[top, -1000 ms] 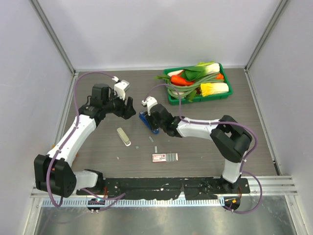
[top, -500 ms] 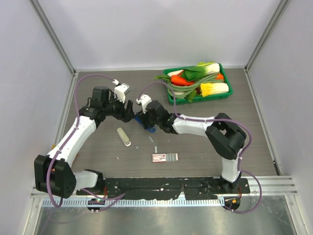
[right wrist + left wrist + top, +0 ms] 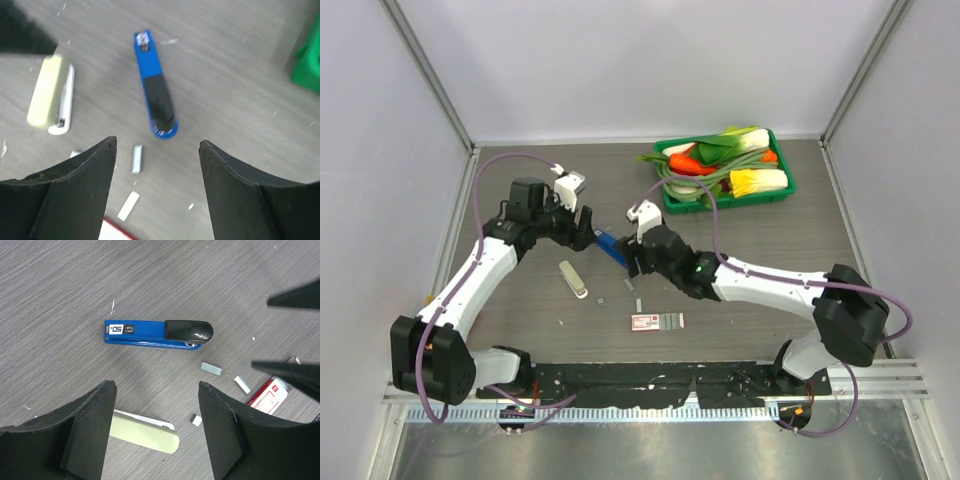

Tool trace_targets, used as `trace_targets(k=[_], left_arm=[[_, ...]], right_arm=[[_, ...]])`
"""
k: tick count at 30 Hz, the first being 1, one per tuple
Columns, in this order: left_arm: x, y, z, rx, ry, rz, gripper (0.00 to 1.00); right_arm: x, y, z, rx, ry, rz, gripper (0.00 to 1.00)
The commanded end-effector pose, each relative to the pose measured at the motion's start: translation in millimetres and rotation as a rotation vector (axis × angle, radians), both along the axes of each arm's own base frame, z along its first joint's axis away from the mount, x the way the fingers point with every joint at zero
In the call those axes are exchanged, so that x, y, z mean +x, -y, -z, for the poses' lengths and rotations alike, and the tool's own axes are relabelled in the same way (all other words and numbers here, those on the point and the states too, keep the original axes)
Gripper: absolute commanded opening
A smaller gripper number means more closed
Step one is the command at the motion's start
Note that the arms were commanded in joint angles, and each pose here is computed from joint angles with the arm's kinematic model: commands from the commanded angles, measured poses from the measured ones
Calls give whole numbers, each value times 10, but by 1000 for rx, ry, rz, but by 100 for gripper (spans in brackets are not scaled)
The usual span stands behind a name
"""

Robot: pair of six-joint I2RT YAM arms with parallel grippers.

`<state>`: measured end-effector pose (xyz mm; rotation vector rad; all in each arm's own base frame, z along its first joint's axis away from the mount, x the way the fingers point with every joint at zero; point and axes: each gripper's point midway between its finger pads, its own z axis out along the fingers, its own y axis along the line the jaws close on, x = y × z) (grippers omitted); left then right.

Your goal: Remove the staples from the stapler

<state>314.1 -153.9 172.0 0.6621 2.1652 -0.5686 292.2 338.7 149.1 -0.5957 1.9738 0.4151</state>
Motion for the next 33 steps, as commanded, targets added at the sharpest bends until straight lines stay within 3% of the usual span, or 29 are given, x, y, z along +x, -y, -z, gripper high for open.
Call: trace_targets(k=[1, 12, 17, 33], left_arm=[[57, -3, -115, -6, 49, -6, 71], [55, -15, -45, 8, 30, -4, 71], [55, -3, -38, 3, 22, -2, 72], [-1, -52, 0, 35, 32, 11, 72]], right_arm=[[-379, 245, 318, -76, -104, 151, 69], [-1185, 230, 625, -74, -179, 45, 68], [-1137, 198, 619, -73, -171, 70, 68], [-981, -98, 903, -135, -200, 129, 53]])
